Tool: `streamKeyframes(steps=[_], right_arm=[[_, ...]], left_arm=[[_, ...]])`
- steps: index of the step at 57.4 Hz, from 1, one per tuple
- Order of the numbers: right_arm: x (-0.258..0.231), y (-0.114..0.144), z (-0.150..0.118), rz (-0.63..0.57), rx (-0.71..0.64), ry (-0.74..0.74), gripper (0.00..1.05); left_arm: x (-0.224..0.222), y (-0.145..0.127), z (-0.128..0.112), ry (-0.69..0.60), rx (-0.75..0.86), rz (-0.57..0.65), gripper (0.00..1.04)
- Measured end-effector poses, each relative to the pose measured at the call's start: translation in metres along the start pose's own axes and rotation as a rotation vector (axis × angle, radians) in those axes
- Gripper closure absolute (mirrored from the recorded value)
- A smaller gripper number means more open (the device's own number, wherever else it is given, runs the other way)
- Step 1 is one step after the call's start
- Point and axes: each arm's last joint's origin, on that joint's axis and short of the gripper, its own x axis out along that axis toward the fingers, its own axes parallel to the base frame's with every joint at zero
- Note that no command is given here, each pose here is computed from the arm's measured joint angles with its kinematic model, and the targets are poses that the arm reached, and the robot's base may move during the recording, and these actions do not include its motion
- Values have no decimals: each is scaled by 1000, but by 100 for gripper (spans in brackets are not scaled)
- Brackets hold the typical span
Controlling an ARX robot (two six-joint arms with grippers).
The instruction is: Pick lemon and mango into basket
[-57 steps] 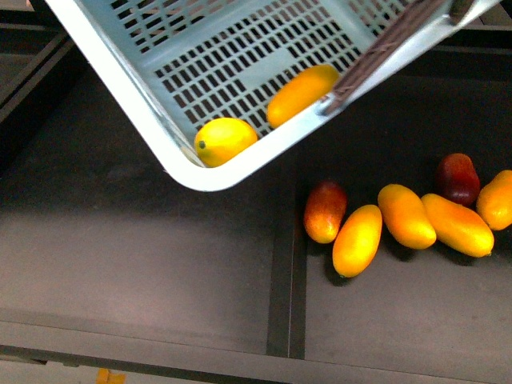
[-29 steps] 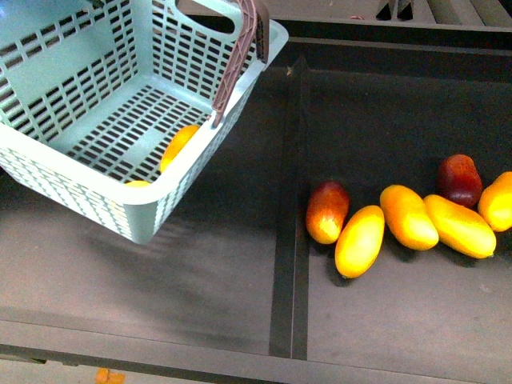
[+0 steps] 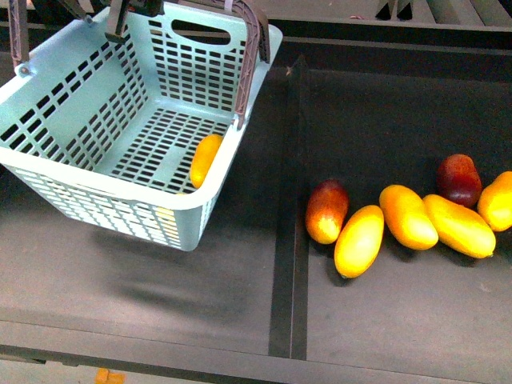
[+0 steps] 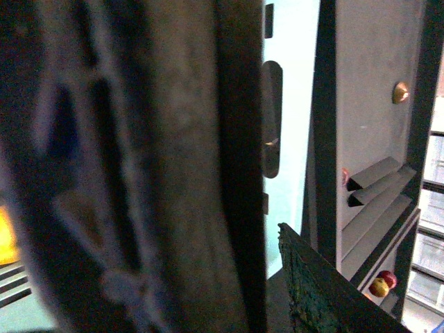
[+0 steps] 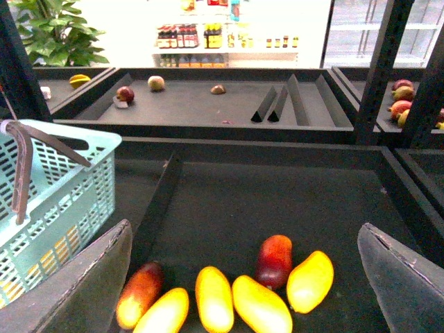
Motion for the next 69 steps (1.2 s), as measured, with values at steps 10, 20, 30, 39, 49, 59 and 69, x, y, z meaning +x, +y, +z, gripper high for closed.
streamKeyframes(steps=[10, 20, 30, 39, 49, 59, 69], right_arm=[[0, 0, 0, 0, 0, -1, 9], [0, 0, 0, 0, 0, -1, 9], [0, 0, 0, 0, 0, -1, 9], [0, 0, 0, 0, 0, -1, 9], [0, 0, 0, 0, 0, -1, 9], [0, 0, 0, -1, 0, -1, 9], [0, 0, 0, 0, 0, -1, 9]], left_arm=[[-5, 14, 6, 1, -13, 27, 78], [-12, 21, 11, -53, -28, 15, 62], [-47, 19, 18, -164, -90, -51, 28], [-91, 35, 20, -313, -124, 51, 6], [-109, 46, 10, -248, -25, 87, 12], [-131, 109, 26, -455, 829, -450, 49], [-176, 140, 41, -702, 1176, -480, 83]])
